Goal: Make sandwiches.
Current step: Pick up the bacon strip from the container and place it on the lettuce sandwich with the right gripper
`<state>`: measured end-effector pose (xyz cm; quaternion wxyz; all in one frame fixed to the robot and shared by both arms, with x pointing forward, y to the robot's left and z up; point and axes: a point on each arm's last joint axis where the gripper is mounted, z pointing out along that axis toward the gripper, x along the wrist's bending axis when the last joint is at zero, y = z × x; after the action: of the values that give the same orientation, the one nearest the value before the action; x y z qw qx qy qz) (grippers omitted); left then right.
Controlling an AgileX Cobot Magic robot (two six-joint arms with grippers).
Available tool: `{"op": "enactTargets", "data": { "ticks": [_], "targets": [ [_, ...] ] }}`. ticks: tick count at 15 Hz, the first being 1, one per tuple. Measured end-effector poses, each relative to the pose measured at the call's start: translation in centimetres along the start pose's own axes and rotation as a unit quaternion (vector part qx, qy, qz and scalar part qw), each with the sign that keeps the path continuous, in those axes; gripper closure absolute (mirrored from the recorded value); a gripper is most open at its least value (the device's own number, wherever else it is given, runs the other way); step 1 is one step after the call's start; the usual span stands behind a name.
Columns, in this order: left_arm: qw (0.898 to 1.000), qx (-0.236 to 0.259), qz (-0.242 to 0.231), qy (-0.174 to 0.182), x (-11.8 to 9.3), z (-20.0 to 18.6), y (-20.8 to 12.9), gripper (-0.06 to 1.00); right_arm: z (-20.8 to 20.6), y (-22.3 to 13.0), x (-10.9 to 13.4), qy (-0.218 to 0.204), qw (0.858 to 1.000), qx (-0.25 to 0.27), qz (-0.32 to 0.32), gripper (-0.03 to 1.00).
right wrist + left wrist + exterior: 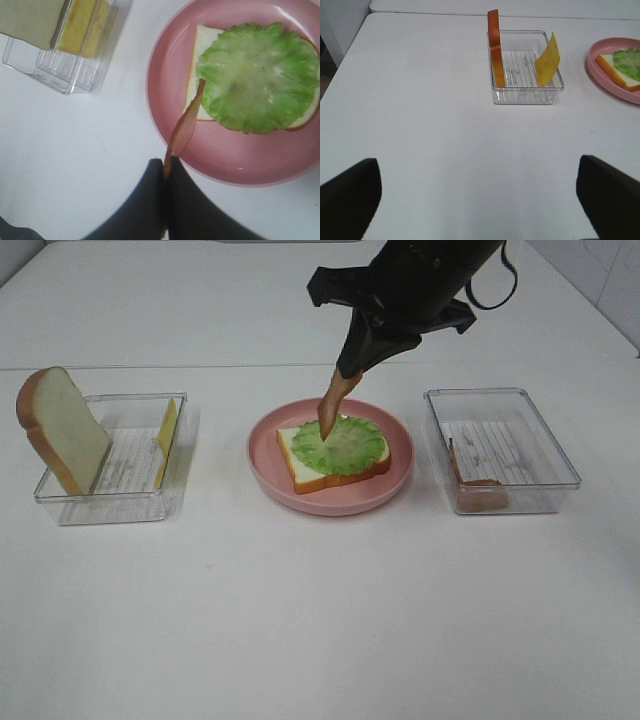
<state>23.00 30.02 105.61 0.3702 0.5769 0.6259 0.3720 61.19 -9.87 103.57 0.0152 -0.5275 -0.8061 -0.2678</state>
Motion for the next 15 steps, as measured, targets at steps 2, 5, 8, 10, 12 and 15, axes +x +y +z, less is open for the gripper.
{"op": "enactTargets", "data": {
  "ticks": [2, 5, 8, 10, 12, 15],
  "targets": [
    [1.000, 0.000, 0.000, 0.000, 0.0, 0.0, 0.0, -0.04, 2.0, -0.1, 1.2, 0.017, 1.000, 0.003, 0.000, 0.94],
    [1.000, 0.000, 0.000, 0.000, 0.0, 0.0, 0.0, -0.04, 3.7, -0.2, 2.3, 0.037, 0.999, 0.003, -0.004, 0.94],
    [1.000, 0.000, 0.000, 0.000, 0.0, 0.0, 0.0, -0.04, 5.3, 0.5, 2.7, 0.043, 0.999, 0.002, -0.021, 0.94],
    [1.000, 0.000, 0.000, 0.000, 0.0, 0.0, 0.0, -0.04, 6.1, 2.3, 2.8, 0.043, 0.998, -0.019, -0.035, 0.94],
    [1.000, 0.000, 0.000, 0.000, 0.0, 0.0, 0.0, -0.04, 6.9, 2.8, 2.5, 0.034, 0.998, -0.022, -0.045, 0.94],
    [1.000, 0.000, 0.000, 0.000, 0.0, 0.0, 0.0, -0.04, 8.3, 2.6, 1.8, 0.017, 0.998, -0.008, -0.054, 0.94]
  ]
}}
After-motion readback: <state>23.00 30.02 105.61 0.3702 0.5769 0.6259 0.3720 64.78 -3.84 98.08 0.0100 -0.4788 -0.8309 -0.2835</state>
